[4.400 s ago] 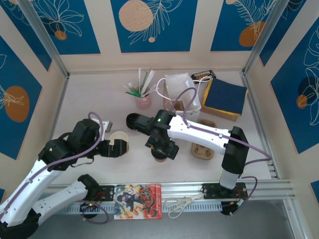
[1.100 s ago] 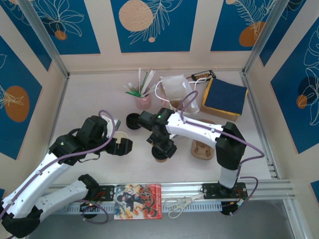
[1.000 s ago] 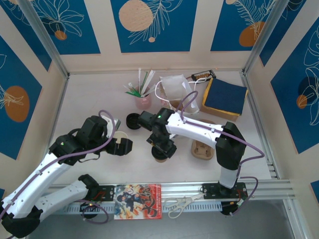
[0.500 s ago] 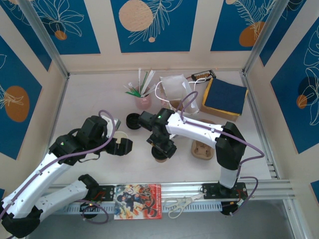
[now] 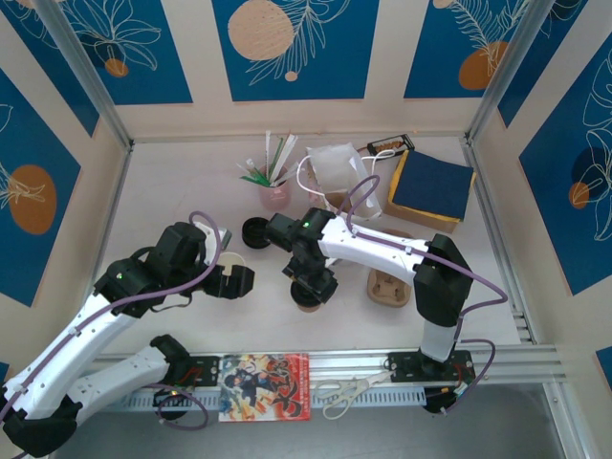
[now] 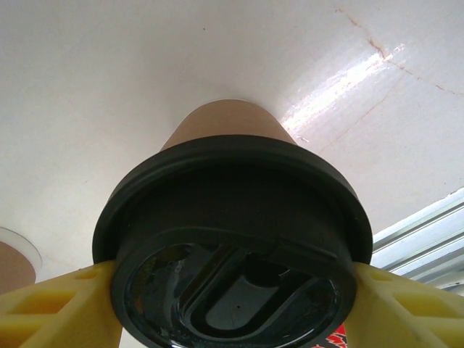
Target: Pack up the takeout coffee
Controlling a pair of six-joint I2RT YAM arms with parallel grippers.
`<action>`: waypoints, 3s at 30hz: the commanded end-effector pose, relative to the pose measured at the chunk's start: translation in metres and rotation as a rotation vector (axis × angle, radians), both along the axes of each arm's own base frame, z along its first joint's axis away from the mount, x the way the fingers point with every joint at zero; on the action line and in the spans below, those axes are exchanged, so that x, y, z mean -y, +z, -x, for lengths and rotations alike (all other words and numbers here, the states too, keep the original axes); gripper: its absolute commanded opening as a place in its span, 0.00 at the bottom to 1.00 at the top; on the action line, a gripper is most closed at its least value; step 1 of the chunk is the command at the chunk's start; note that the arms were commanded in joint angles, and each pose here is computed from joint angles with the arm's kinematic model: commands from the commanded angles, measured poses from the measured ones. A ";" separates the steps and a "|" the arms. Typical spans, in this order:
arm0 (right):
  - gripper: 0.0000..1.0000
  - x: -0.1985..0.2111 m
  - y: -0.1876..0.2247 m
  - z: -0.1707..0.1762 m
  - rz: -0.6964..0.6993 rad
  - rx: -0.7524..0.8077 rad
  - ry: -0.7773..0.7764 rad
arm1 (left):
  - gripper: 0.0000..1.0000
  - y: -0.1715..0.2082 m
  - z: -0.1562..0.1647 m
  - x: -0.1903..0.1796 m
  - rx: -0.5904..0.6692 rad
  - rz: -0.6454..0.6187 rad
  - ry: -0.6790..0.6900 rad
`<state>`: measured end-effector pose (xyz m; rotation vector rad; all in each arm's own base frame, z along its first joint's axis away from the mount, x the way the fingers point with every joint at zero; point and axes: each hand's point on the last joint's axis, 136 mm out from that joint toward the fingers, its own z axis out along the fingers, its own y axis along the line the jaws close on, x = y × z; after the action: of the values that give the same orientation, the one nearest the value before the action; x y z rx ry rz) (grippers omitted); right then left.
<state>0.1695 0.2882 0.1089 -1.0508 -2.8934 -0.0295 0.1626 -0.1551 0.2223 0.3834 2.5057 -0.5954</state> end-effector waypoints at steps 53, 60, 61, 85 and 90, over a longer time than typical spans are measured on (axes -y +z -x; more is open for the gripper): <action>0.71 -0.006 0.051 0.019 -0.041 0.019 0.508 | 1.00 0.006 -0.006 0.001 -0.002 0.040 0.052; 0.71 -0.038 0.036 0.015 -0.089 -0.007 0.661 | 1.00 0.004 -0.007 0.000 -0.006 0.036 0.058; 0.71 -0.041 0.033 0.016 -0.088 -0.013 0.677 | 1.00 0.004 -0.006 0.000 -0.007 0.033 0.058; 0.76 -0.060 0.007 0.015 -0.074 -0.072 0.771 | 1.00 0.006 -0.004 -0.005 -0.005 0.029 0.074; 0.77 -0.061 0.014 0.014 -0.080 -0.056 0.768 | 1.00 0.006 -0.004 -0.004 -0.008 0.034 0.074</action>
<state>0.1604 0.3470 0.1128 0.1044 -3.0089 -0.0610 0.1665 -0.1557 0.2233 0.3057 2.5129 -0.6122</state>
